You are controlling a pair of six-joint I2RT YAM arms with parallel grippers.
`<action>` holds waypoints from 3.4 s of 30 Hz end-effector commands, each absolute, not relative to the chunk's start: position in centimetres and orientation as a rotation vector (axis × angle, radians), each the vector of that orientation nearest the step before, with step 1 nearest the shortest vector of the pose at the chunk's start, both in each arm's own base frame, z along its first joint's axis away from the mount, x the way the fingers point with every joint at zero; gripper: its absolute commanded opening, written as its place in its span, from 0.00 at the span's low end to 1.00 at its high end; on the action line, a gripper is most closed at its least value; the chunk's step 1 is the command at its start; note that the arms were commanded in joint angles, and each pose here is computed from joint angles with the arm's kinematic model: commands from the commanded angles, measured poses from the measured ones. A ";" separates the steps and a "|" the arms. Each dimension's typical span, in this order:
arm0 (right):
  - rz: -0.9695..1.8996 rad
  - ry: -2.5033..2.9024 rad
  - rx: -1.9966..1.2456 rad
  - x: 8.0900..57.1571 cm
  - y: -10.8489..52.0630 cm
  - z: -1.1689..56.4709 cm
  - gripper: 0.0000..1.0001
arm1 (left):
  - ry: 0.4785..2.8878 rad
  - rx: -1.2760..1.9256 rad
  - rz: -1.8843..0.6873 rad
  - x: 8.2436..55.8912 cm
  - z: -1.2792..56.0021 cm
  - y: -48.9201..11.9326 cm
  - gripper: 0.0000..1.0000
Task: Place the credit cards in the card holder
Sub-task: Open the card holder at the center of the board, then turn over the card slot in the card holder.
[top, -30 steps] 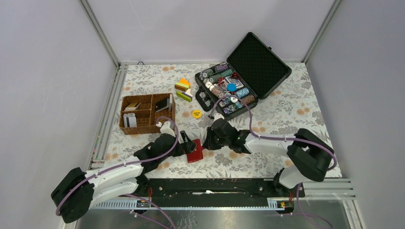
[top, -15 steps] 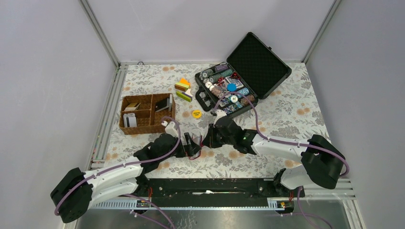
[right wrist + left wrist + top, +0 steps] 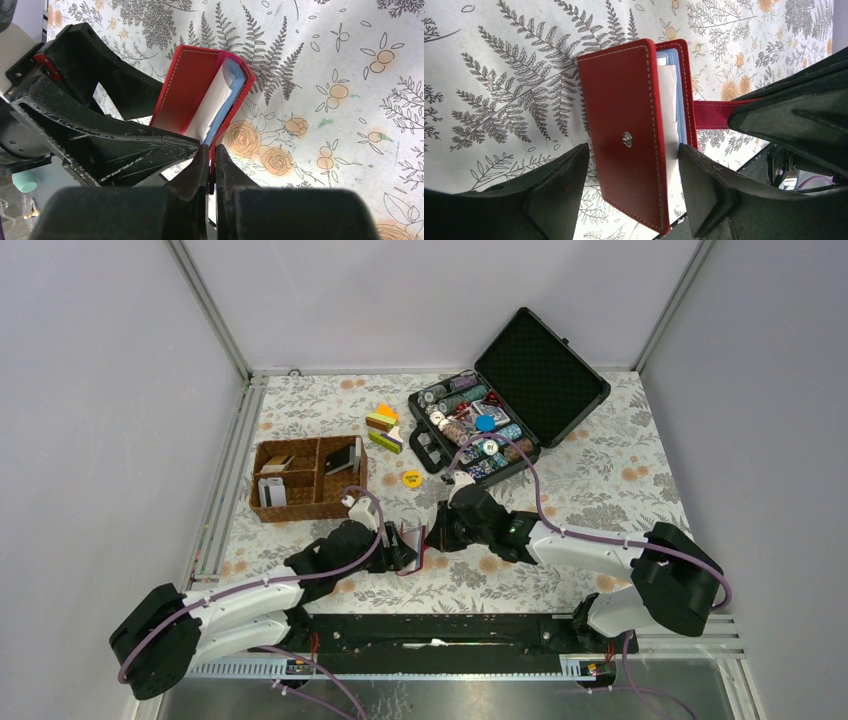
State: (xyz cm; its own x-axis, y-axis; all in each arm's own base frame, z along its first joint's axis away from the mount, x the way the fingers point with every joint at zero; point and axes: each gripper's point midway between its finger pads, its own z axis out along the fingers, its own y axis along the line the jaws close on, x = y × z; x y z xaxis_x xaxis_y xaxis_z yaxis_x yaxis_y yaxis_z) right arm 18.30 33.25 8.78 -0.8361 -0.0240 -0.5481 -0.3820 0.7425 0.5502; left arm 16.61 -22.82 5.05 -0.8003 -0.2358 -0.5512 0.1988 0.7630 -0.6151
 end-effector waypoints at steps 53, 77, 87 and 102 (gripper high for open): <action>0.484 2.464 -0.248 19.6 26.5 6.1 0.51 | 2.346 -0.064 -0.487 17.5 4.6 -19.0 0.54; 0.947 2.501 -0.245 16.9 32.7 5.8 0.34 | 2.350 -0.097 -0.666 16.5 4.1 -20.8 0.02; 0.825 2.580 -0.170 17.3 31.8 2.9 0.28 | 2.350 -0.106 -0.681 16.3 4.1 -20.8 0.00; 0.953 2.584 -0.154 17.0 33.9 1.8 0.31 | 2.358 -0.087 -0.718 16.0 3.9 -21.2 0.00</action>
